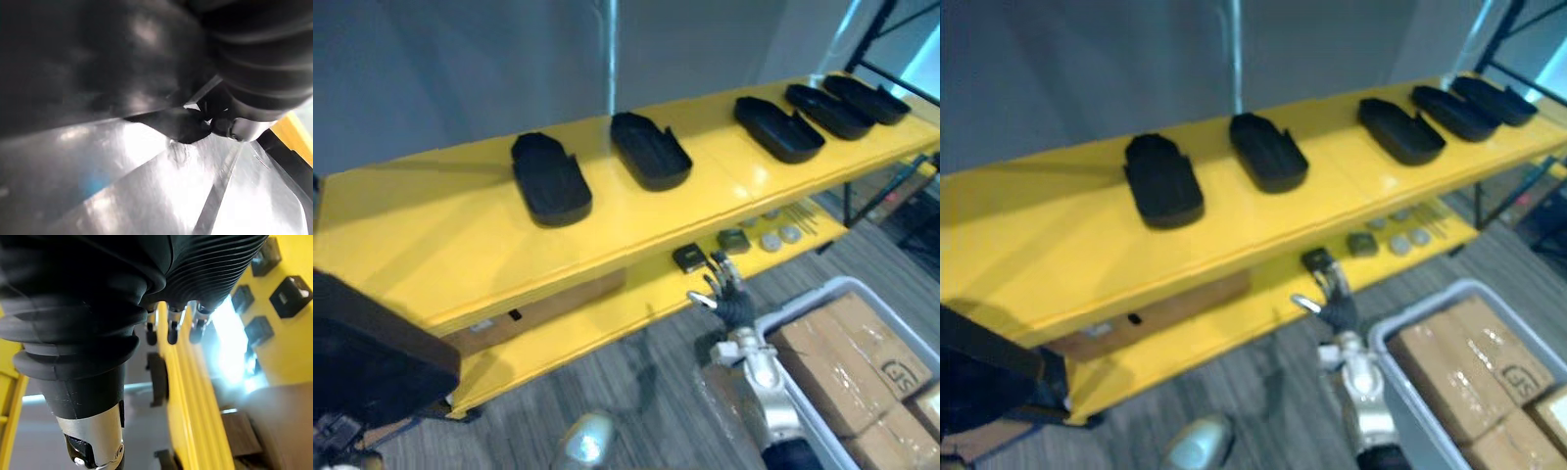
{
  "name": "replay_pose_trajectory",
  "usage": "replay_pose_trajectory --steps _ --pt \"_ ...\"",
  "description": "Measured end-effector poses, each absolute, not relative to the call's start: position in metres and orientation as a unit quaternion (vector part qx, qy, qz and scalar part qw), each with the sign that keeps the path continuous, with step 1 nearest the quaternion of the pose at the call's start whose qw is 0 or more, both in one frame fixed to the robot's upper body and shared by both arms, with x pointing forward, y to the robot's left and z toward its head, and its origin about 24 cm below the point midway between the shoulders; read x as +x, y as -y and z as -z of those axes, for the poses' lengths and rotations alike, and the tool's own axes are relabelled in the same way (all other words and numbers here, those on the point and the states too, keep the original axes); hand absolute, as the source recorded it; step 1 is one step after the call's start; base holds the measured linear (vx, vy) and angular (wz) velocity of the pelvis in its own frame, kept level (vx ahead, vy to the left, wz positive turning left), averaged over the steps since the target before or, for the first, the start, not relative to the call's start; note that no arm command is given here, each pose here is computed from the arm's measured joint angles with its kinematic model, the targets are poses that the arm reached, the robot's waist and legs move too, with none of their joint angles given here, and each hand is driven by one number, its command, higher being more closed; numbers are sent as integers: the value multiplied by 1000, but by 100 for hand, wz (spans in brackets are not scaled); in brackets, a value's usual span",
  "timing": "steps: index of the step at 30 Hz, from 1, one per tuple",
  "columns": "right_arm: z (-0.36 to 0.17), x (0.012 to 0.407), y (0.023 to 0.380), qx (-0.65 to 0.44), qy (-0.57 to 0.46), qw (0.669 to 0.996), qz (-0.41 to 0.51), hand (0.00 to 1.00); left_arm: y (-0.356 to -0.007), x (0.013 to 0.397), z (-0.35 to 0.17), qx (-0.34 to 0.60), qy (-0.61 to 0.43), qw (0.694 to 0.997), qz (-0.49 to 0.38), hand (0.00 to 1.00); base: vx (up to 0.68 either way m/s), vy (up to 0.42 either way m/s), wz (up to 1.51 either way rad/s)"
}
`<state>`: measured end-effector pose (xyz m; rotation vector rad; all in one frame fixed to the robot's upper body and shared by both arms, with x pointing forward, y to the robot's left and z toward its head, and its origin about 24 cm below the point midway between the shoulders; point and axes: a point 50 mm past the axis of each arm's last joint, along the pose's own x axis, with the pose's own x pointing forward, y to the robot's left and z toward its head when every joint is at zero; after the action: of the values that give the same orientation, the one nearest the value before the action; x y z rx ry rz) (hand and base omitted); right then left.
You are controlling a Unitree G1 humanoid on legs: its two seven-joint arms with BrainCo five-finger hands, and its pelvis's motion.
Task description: Walk over and take plastic housings, then place them on the shelf
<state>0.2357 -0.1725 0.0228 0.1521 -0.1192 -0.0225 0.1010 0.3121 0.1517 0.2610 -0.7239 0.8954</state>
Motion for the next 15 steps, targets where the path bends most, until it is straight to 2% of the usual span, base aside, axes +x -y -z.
replay_pose_trajectory --steps 7,12,15 --pt "-73 263 186 44 190 981 16 0 -301 121 -153 85 358 838 -403 100 -136 -56 -30" --pt "-83 269 187 42 210 977 14 0 -302 121 -150 72 357 825 -432 100 -162 -15 -13" --pt "-83 268 188 46 209 977 20 0 -305 114 -151 100 352 816 -448 100 29 90 11"
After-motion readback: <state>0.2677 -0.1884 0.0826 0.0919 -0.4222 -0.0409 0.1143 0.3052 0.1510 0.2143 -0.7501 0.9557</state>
